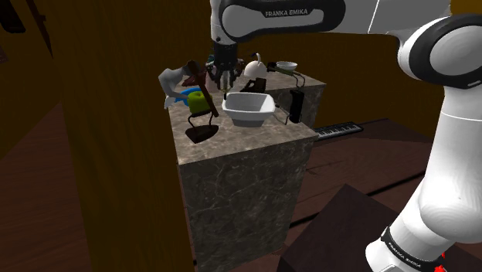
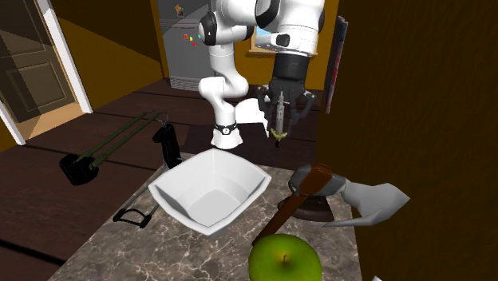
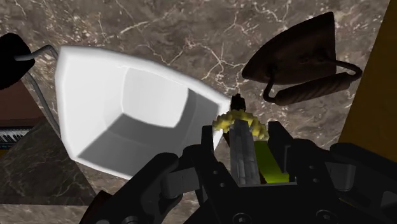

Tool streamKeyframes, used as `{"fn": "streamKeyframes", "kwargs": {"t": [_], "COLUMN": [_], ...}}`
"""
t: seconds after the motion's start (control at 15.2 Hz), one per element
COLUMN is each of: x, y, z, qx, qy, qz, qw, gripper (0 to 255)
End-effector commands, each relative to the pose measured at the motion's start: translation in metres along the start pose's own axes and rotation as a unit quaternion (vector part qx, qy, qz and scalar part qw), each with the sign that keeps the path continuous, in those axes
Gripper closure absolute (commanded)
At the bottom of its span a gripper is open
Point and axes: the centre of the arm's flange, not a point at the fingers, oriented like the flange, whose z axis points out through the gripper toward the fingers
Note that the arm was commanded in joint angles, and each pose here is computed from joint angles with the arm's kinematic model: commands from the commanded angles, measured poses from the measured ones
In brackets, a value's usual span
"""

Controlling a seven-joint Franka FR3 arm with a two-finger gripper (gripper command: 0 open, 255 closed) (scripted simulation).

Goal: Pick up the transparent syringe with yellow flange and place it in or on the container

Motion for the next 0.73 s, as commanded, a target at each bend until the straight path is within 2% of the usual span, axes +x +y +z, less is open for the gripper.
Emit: {"fn": "streamKeyframes", "kwargs": {"t": [0.0,0.66], "x": [0.008,0.070], "y": [0.011,0.119], "z": [0.001,0.045], "qx": [0.000,0.000], "qy": [0.000,0.000], "qz": [0.000,0.000], "qw": [1.0000,1.0000], "gripper": [255,255]}}
